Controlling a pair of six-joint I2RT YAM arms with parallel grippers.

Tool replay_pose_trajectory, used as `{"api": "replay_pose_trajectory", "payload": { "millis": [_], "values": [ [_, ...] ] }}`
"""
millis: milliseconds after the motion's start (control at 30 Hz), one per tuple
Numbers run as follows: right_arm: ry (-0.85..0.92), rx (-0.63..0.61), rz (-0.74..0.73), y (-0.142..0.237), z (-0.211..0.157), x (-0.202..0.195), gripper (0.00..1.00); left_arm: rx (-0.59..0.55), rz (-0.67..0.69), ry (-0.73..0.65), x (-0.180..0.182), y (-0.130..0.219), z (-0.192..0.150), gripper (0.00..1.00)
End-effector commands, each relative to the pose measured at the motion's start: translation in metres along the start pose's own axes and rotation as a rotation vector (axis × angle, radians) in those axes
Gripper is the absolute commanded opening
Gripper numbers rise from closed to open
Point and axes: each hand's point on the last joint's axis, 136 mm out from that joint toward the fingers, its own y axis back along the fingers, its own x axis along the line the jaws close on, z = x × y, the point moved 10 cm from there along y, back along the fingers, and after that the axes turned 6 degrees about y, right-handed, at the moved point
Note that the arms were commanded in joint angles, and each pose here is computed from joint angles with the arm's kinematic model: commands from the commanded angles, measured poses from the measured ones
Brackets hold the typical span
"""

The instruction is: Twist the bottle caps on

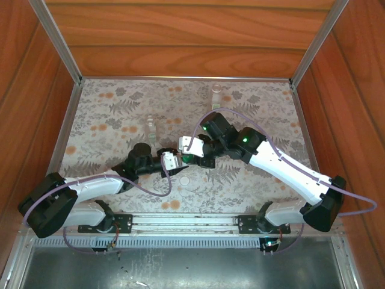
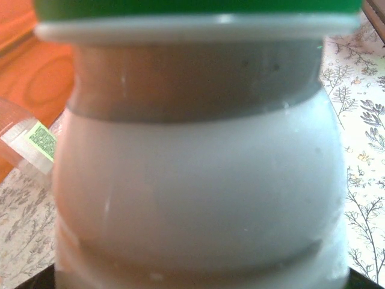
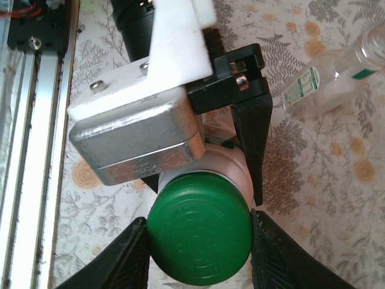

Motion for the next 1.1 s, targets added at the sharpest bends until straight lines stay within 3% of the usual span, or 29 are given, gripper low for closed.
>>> {"api": "replay_pose_trajectory", "payload": {
  "millis": [0, 133, 267, 300, 433, 567, 733, 1067],
  "values": [
    [-0.321, -0.055, -0.038, 0.001, 0.005, -0.004, 0.0, 0.002, 0.043, -0.033, 0.006, 0.0, 0.005, 0.56],
    [-0.467, -0.029, -0.084, 0.002, 0.002, -0.006, 0.0, 0.007, 0.034, -0.032, 0.005, -0.001, 0.003, 0.56],
    [-0.486, -0.029, -0.089, 0.005, 0.001, -0.004, 0.01, 0.008, 0.035, -0.031, 0.005, 0.0, 0.002, 0.56],
    [-0.453, -0.035, -0.068, 0.005, 0.001, -0.002, 0.06, 0.006, 0.036, -0.032, 0.005, 0.0, 0.003, 0.56],
    [-0.187, -0.137, 0.046, 0.015, 0.003, 0.015, 0.53, -0.01, 0.023, 0.004, 0.005, 0.002, 0.005, 0.56],
    [-0.087, -0.285, -0.046, 0.024, -0.002, 0.024, 0.68, -0.1, -0.082, 0.119, 0.009, 0.01, 0.018, 0.56],
    [-0.055, -0.49, -0.148, 0.022, -0.002, 0.025, 0.72, -0.174, -0.165, 0.137, 0.007, 0.018, 0.034, 0.56],
    [-0.108, -0.585, -0.17, 0.002, 0.001, 0.011, 0.62, -0.191, -0.187, 0.13, 0.009, 0.015, 0.041, 0.56]
  ]
}}
